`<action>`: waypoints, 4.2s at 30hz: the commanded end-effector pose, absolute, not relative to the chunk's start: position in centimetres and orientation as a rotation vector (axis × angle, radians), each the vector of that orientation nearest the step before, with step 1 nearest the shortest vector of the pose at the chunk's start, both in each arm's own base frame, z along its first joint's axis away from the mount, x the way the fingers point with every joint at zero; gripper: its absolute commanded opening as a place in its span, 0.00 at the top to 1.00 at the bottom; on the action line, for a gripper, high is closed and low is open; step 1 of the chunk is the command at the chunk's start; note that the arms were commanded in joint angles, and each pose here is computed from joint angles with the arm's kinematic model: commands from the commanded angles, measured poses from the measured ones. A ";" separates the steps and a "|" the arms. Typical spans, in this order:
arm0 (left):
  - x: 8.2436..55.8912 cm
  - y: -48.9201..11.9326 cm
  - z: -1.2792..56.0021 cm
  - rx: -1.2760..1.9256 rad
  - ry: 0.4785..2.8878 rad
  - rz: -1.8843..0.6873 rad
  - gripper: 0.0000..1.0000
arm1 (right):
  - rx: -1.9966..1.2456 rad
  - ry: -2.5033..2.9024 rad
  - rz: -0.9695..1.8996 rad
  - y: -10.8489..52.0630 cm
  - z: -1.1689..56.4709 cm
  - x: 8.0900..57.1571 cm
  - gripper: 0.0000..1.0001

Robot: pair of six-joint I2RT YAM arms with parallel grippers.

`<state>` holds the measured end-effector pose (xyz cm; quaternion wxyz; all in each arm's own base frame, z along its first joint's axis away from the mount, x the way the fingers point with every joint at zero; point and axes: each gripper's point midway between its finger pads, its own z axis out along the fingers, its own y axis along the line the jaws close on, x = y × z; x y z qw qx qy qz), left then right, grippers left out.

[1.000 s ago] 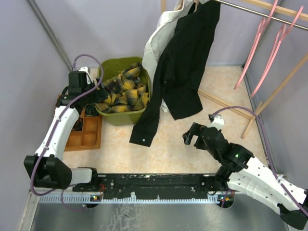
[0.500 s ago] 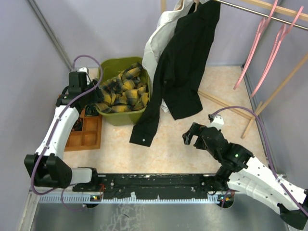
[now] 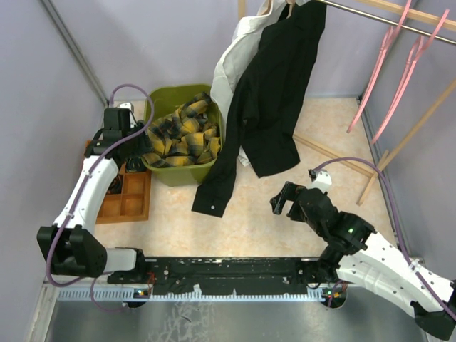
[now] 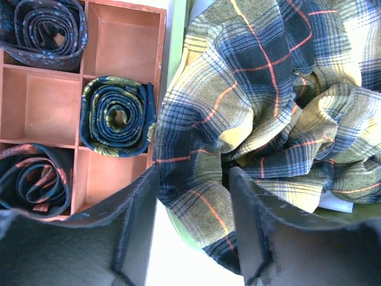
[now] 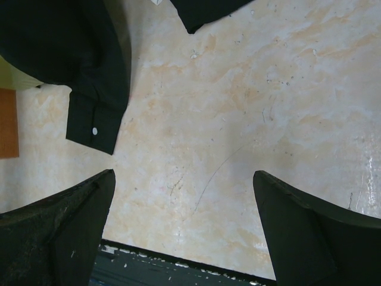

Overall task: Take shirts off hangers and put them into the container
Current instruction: Adjust the shirt in the bin.

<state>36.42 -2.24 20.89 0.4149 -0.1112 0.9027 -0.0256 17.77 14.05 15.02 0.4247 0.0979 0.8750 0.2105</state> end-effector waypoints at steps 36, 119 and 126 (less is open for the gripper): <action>37.6 -4.0 22.6 -0.212 2.236 -0.213 0.61 | 0.294 2.134 0.580 14.4 16.6 18.2 0.01; 29.4 -10.3 29.0 -0.137 1.961 -0.529 0.00 | -0.241 1.790 0.484 21.6 32.9 23.1 0.01; 28.9 -10.7 28.3 -0.147 1.984 -0.568 0.01 | -0.153 1.705 0.383 21.6 36.5 26.0 0.01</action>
